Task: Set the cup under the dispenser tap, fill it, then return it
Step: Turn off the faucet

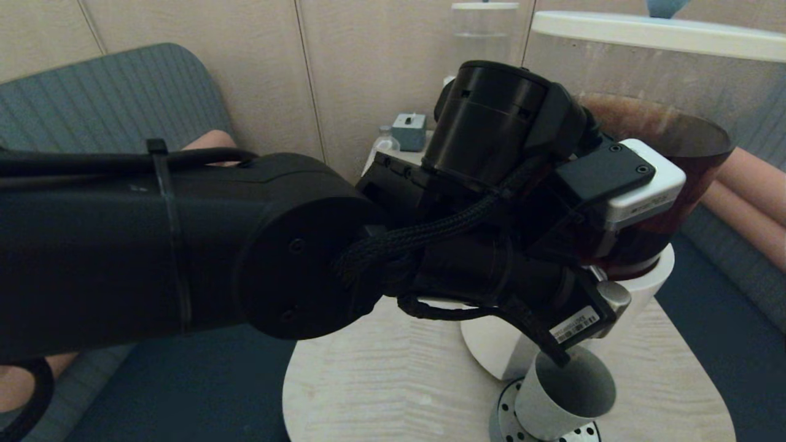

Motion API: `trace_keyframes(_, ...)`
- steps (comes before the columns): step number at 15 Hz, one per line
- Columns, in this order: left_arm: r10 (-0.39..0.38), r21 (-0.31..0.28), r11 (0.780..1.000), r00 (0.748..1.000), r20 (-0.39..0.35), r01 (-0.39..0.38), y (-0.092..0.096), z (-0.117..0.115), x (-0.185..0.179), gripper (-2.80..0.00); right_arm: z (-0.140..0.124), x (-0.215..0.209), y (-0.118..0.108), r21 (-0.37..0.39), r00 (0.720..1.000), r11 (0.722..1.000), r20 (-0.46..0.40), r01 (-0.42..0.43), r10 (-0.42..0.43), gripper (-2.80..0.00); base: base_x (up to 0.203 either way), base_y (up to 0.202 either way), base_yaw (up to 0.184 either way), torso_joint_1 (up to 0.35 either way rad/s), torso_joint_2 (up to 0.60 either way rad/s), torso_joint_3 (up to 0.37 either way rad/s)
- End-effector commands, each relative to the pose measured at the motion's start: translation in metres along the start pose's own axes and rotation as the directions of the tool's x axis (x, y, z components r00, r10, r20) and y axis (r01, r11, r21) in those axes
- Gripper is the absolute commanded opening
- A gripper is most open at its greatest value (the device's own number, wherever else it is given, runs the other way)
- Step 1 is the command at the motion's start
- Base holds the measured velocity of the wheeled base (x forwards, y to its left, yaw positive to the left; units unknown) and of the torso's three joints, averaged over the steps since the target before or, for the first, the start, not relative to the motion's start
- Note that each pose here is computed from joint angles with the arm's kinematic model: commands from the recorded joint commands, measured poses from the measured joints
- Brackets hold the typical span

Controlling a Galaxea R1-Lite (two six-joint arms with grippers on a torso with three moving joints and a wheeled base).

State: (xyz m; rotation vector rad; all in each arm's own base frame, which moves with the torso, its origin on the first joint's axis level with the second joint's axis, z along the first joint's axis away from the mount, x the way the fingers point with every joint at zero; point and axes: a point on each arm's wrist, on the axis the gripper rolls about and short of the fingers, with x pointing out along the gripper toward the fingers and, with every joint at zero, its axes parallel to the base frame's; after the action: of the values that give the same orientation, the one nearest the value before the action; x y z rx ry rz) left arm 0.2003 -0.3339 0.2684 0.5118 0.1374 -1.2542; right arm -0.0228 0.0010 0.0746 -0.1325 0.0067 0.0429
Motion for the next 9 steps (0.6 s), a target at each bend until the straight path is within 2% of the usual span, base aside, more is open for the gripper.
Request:
trace_keyframes(1, -0.006, 0.0, 1.0, 1.0, 0.0, 0.006, -0.0017, 0.0003, 0.0012, -2.8, -0.0026, 0.0005, 0.0003, 0.0, 1.0, 1.0, -0.006, -0.001, 0.001, -2.8, 0.0, 0.0, 0.0, 0.0, 0.0, 0.0)
trace_keyframes(9, 0.002, -0.004, 1.0, 1.0, 0.027, -0.002, -0.0027, 0.0004, 0.0065, -2.8, -0.003, 0.0006, 0.0004, 0.0, 1.0, 1.0, -0.007, -0.002, 0.002, -2.8, 0.0, 0.0, 0.0, 0.0, 0.0, 0.0)
